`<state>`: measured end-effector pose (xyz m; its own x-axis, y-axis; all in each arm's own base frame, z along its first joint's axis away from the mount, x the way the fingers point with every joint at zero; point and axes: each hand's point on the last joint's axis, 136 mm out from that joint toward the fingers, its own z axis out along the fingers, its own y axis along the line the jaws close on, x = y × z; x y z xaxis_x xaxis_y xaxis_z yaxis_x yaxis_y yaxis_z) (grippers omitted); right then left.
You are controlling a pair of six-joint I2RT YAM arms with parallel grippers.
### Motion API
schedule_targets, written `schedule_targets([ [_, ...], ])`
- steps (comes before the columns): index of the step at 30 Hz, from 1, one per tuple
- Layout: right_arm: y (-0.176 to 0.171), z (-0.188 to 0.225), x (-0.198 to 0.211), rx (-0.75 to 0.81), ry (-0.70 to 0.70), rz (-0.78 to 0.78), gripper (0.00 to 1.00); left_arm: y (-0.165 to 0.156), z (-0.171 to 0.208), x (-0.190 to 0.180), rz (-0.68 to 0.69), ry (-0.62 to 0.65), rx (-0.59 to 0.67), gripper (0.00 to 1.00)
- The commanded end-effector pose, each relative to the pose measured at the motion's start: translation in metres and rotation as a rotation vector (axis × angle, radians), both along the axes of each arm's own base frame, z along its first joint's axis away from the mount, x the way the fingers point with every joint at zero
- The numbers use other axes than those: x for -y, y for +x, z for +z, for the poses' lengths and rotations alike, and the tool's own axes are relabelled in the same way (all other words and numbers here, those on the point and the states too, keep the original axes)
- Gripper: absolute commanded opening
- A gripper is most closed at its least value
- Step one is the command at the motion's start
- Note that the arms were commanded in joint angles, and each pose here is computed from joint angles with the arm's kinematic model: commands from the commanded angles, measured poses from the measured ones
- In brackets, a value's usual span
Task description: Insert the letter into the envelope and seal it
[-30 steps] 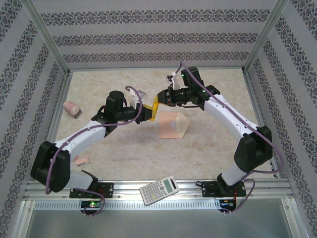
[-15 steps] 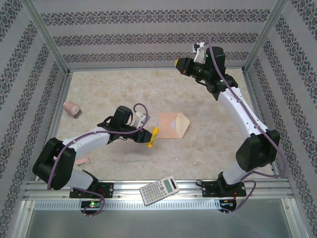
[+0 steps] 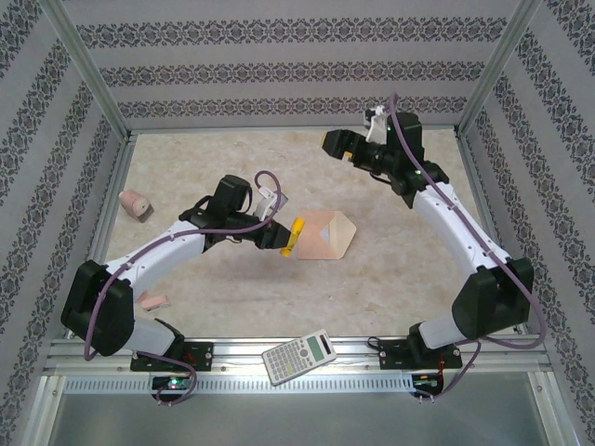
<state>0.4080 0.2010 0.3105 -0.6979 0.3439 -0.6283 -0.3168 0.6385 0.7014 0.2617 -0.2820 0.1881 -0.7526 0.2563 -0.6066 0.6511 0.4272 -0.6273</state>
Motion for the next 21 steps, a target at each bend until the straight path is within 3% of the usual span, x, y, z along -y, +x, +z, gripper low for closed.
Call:
schedule_targets([
  [1, -0.019, -0.005, 0.011, 0.001, -0.023, -0.033, 0.98, 0.005, 0.003, 0.000, -0.015, 0.035, 0.035, 0.00],
  [5, -0.035, -0.018, 0.025, 0.014, -0.037, -0.088, 0.98, 0.015, 0.016, 0.005, -0.007, 0.007, 0.082, 0.00],
  [9, -0.049, -0.035, 0.019, -0.028, -0.003, -0.045, 0.97, 0.023, 0.023, 0.009, 0.000, -0.012, 0.106, 0.00],
  [21, -0.085, -0.076, -0.052, -0.110, -0.084, 0.163, 0.64, 0.029, 0.034, 0.009, 0.003, -0.004, 0.148, 0.00],
])
